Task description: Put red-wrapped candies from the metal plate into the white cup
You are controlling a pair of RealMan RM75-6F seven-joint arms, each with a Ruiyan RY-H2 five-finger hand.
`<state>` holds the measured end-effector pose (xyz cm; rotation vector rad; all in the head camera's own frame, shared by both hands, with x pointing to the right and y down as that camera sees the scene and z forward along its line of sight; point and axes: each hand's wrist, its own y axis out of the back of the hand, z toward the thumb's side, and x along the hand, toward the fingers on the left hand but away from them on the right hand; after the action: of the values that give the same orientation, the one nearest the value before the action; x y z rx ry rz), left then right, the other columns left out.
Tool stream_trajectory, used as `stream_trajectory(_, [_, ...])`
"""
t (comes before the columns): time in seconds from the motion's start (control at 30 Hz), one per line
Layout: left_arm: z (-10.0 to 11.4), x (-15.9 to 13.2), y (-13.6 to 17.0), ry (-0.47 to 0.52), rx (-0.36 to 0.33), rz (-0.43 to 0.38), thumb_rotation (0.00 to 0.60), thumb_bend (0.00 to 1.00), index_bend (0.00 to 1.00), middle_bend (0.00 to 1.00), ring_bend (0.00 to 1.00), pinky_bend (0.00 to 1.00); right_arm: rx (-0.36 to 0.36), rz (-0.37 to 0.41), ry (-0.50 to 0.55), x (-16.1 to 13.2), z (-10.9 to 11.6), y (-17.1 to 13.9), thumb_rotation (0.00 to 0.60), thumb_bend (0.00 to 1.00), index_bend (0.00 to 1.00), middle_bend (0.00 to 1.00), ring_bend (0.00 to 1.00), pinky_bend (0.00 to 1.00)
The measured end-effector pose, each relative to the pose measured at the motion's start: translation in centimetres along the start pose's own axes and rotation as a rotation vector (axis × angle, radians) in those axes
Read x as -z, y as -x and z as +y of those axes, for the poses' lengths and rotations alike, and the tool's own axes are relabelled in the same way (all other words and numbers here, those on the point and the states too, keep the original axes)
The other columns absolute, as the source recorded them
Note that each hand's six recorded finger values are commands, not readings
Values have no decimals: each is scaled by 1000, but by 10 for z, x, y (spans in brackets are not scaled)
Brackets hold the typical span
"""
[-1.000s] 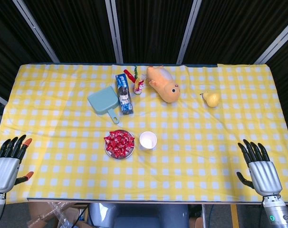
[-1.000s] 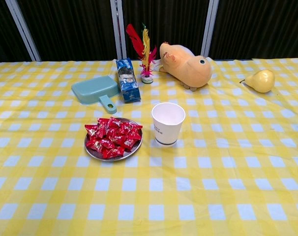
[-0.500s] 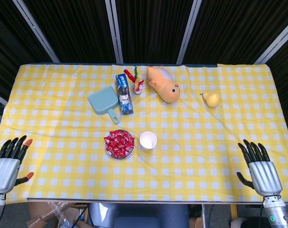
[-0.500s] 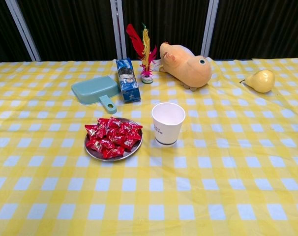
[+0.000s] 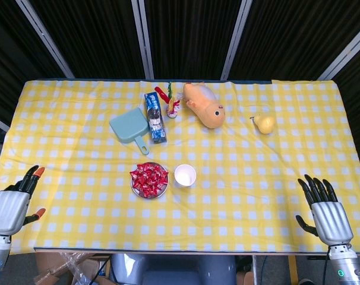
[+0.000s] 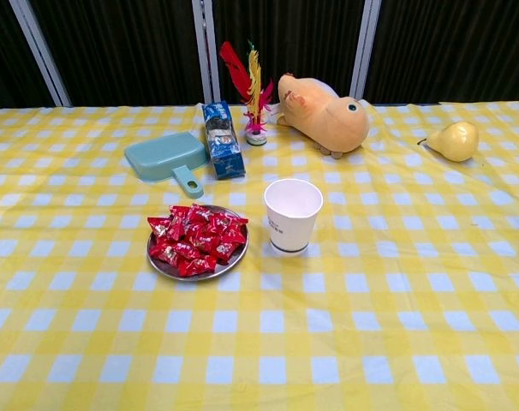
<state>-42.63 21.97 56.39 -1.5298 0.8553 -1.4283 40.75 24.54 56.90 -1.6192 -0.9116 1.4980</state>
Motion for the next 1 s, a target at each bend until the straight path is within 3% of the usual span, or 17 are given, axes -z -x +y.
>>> stream_trajectory(0.17, [2,-25,-25,9,27,-57,600,290,159,227,834,929,-5,0,3,0,-1,1,600,341,0,0,0,2])
stream_trajectory(0.57, [-9,-95,-91,-49,222,-153,600,308,57,93,845,929,-15,-15,35,3,0,3,600,341,0,0,0,2])
stream_trajectory(1.0, [-33,-185,-120,-84,323,-266,600,309,53,88,845,928,-25,-18,67,3,0,4,600,341,0,0,0,2])
